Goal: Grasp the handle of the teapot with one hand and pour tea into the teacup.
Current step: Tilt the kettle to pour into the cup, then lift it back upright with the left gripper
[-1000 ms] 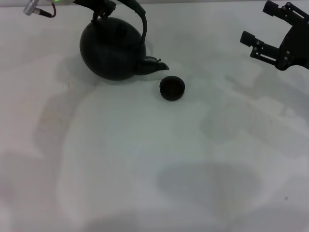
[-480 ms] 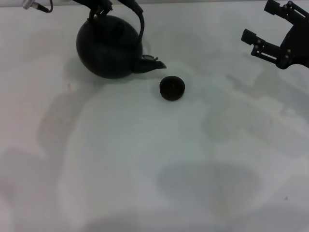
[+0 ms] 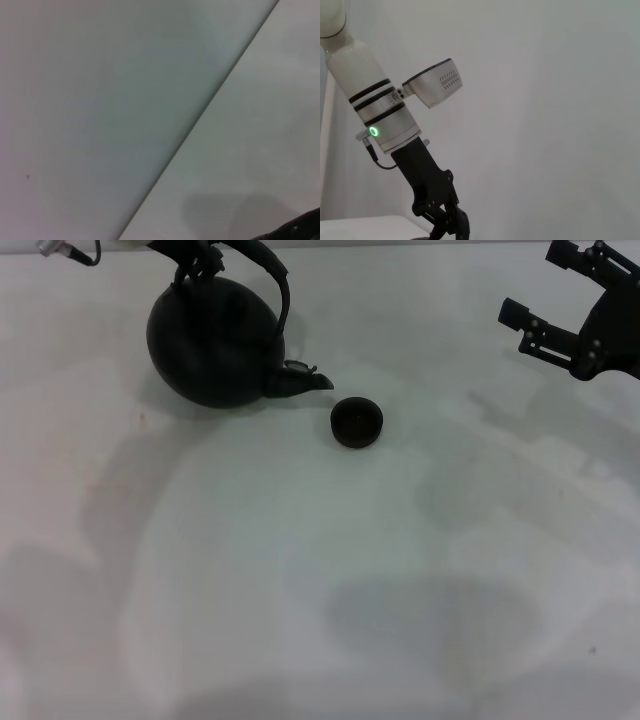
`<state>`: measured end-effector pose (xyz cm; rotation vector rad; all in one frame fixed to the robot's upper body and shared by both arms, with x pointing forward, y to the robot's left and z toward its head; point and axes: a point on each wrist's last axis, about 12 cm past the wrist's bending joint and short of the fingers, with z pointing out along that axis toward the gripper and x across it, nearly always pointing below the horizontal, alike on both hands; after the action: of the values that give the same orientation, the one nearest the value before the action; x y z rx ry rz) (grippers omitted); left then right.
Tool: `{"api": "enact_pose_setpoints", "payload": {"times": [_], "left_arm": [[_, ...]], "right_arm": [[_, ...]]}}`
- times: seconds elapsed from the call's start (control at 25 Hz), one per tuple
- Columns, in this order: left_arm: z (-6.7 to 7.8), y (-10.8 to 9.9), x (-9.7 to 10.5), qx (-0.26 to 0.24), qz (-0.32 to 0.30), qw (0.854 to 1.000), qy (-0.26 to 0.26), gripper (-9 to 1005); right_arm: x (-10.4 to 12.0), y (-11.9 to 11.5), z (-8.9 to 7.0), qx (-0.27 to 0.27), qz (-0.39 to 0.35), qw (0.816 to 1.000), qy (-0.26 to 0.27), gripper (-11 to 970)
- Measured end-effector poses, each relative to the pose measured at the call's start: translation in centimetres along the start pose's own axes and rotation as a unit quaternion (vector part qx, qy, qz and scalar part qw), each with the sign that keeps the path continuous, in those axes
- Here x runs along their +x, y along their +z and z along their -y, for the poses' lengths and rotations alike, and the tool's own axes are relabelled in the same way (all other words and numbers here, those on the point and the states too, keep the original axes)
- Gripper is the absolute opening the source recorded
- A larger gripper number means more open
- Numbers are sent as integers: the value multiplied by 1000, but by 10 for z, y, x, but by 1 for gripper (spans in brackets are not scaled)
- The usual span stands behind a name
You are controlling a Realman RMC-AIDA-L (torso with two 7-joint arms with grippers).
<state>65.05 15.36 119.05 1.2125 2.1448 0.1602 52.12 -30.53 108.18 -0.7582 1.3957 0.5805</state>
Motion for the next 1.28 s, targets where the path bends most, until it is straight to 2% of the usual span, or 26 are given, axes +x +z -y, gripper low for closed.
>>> {"api": "enact_pose_setpoints", "payload": {"times": [0.4, 1.0, 1.28], "left_arm": [[-1, -6, -9, 0, 1, 1000, 14, 142], [10, -7, -23, 18, -22, 998, 64, 138], [9, -10, -24, 20, -29, 996, 80, 136]], "right_arm": [[1, 1, -1, -1, -1, 1000, 2, 853], [2, -1, -1, 1, -2, 1000, 5, 853], [4, -1, -2, 4, -5, 1000, 5, 853]]}}
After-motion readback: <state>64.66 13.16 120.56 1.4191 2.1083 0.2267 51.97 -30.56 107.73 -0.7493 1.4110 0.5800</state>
